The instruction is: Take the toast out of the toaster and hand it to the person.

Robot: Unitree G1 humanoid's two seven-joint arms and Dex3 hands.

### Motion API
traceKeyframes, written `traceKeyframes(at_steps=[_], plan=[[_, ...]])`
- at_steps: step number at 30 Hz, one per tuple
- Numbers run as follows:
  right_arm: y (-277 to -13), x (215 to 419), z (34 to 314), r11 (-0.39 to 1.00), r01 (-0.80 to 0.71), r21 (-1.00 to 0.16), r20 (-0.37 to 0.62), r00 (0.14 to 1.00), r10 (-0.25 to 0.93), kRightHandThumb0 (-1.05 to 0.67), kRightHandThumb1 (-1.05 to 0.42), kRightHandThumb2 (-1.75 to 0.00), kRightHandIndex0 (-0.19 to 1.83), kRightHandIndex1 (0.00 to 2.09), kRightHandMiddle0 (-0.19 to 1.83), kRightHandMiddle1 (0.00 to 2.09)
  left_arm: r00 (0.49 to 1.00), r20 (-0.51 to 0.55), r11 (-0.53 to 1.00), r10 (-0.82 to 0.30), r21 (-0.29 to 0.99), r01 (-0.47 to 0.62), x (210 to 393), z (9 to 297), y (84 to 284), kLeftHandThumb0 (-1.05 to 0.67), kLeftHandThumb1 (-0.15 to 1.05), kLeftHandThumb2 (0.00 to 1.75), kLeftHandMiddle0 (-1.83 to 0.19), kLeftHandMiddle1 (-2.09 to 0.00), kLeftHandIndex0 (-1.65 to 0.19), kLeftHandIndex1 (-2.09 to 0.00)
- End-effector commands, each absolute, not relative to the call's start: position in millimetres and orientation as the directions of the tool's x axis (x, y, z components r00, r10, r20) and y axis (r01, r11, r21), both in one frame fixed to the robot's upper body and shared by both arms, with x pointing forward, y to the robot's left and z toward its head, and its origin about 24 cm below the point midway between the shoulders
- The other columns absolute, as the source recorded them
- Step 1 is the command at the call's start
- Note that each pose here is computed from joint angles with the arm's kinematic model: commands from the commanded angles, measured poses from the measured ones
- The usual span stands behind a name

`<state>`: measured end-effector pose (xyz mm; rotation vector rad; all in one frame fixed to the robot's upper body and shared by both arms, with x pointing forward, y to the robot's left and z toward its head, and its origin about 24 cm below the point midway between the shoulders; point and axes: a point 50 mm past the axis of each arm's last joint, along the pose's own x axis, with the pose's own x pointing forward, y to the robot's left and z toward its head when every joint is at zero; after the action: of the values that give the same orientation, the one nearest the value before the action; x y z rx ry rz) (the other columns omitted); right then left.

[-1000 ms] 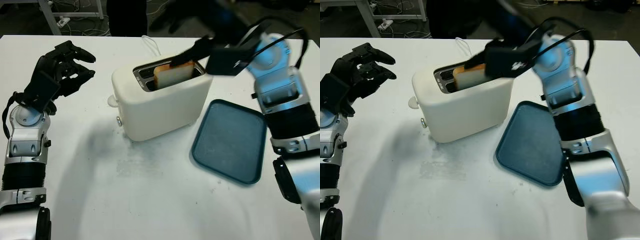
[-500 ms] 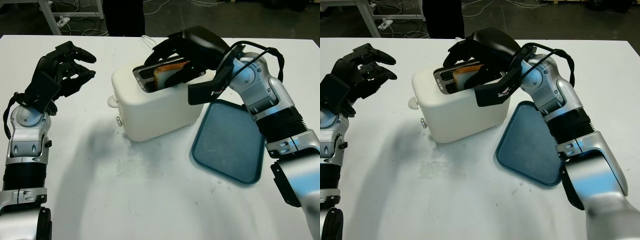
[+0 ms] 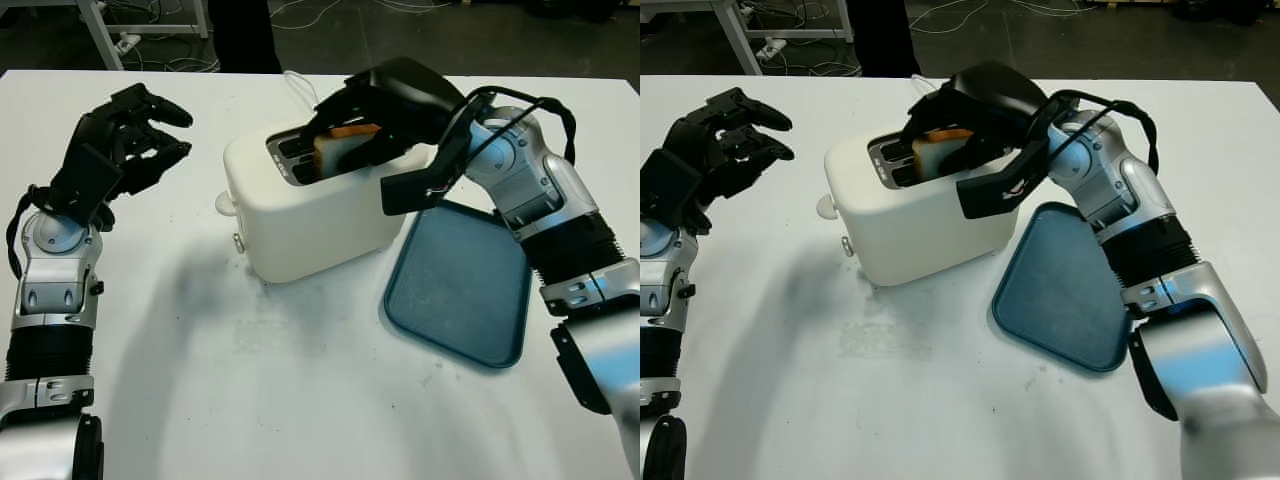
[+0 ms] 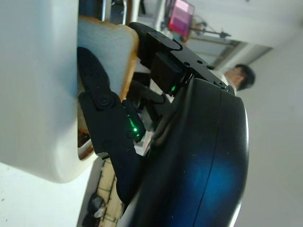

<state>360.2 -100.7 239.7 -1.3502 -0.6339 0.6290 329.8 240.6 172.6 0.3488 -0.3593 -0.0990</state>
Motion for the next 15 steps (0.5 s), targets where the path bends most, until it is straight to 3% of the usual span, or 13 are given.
traceKeyframes(at_steps=[1, 9, 11, 12, 13, 15], plan=[[-106, 360, 237, 0.024, -0.058, -0.998, -0.024, 0.709, 0.705, -0.39, -0.66, 0.0, 0.81, 0.8, 1.0, 0.21, 0.929, 0.339, 0.935, -0.146, 0.353, 0.019, 328.9, 172, 243.8, -1.05, 0.92, 0.13, -0.52, -1.26, -0.49, -1.18], [-106, 358, 248, -0.033, -0.046, -0.998, -0.056, 0.758, 0.65, -0.45, -0.68, 0.0, 0.88, 0.96, 1.11, 0.21, 0.931, 0.335, 0.937, -0.144, 0.349, 0.019, 328.4, 173, 243.7, -1.05, 0.92, 0.12, -0.51, -1.27, -0.49, -1.19], [-105, 358, 247, -0.049, -0.05, -0.998, -0.069, 0.768, 0.637, -0.47, -0.69, 0.0, 0.84, 1.28, 1.14, 0.27, 0.931, 0.335, 0.935, -0.144, 0.355, 0.017, 328.3, 173, 244.1, -1.05, 0.92, 0.12, -0.51, -1.27, -0.49, -1.19], [-105, 358, 246, -0.06, -0.05, -0.997, -0.077, 0.771, 0.632, -0.49, -0.7, 0.0, 0.87, 1.36, 1.14, 0.39, 0.931, 0.336, 0.934, -0.143, 0.358, 0.014, 328.2, 172, 244.0, -1.05, 0.92, 0.12, -0.51, -1.27, -0.48, -1.18], [-104, 357, 245, -0.066, -0.047, -0.997, -0.078, 0.773, 0.63, -0.51, -0.72, 0.0, 0.92, 1.5, 1.03, 0.77, 0.931, 0.336, 0.933, -0.142, 0.36, 0.013, 328.1, 172, 244.0, -1.05, 0.92, 0.13, -0.51, -1.27, -0.48, -1.19], [-104, 357, 242, -0.055, -0.023, -0.998, -0.053, 0.766, 0.64, -0.52, -0.74, -0.01, 0.95, 1.65, 0.86, 1.29, 0.931, 0.335, 0.932, -0.143, 0.361, 0.014, 328.0, 172, 244.0, -1.05, 0.92, 0.13, -0.51, -1.27, -0.48, -1.19]])
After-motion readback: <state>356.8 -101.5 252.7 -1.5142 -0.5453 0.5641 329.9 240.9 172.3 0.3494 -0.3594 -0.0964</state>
